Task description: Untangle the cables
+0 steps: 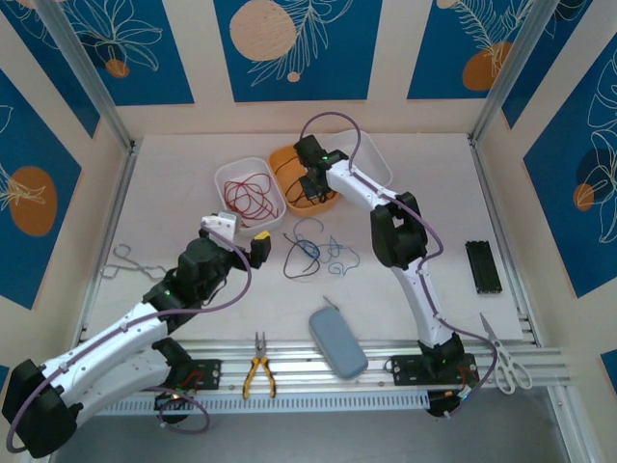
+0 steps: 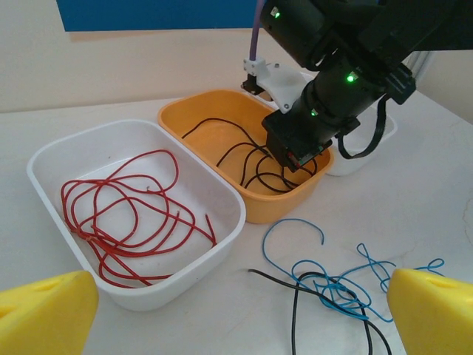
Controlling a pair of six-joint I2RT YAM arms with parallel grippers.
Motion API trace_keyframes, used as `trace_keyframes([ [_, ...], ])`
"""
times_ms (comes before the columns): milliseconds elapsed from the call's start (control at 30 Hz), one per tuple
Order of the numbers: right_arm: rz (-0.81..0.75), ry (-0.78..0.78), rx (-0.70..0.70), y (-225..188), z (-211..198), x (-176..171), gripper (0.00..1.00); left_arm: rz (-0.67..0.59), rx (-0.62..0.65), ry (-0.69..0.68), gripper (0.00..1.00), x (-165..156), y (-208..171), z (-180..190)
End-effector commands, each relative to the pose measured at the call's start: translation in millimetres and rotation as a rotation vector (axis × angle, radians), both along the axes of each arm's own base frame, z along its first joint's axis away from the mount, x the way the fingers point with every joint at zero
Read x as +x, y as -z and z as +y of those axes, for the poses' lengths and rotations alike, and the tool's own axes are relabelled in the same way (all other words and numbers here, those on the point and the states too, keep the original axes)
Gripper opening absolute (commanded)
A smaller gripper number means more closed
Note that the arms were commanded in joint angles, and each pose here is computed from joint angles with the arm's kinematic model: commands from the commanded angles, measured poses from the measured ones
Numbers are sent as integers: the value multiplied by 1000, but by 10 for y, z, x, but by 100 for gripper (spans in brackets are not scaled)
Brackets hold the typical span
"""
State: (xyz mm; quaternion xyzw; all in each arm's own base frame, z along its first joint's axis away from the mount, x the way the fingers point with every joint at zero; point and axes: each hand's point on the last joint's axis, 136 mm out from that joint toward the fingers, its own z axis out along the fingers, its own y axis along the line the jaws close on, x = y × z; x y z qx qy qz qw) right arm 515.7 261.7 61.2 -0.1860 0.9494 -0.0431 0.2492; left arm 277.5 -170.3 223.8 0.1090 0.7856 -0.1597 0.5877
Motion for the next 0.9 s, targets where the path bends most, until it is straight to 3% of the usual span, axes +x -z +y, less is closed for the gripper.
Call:
trace_keyframes([
  [0,12,13,-13,-20,-3,1,0,-9,-22,-5,100,28,-35,12],
  [100,-8,3,-6,-175,37,14,0,-5,-23,-5,100,24,-31,13],
  [267,-64,-12,24,-614,97,-32,28,8,-29,-9,100,19,-10,20],
  [433,-119,-15,93,-1070,127,-196,44,20,-40,-11,100,11,6,19],
  [667,-142,13,200,-1455,60,-494,49,52,-48,-22,100,15,62,25],
  [867,-146,87,267,-1619,-173,-868,55,207,13,9,100,-11,328,-65],
])
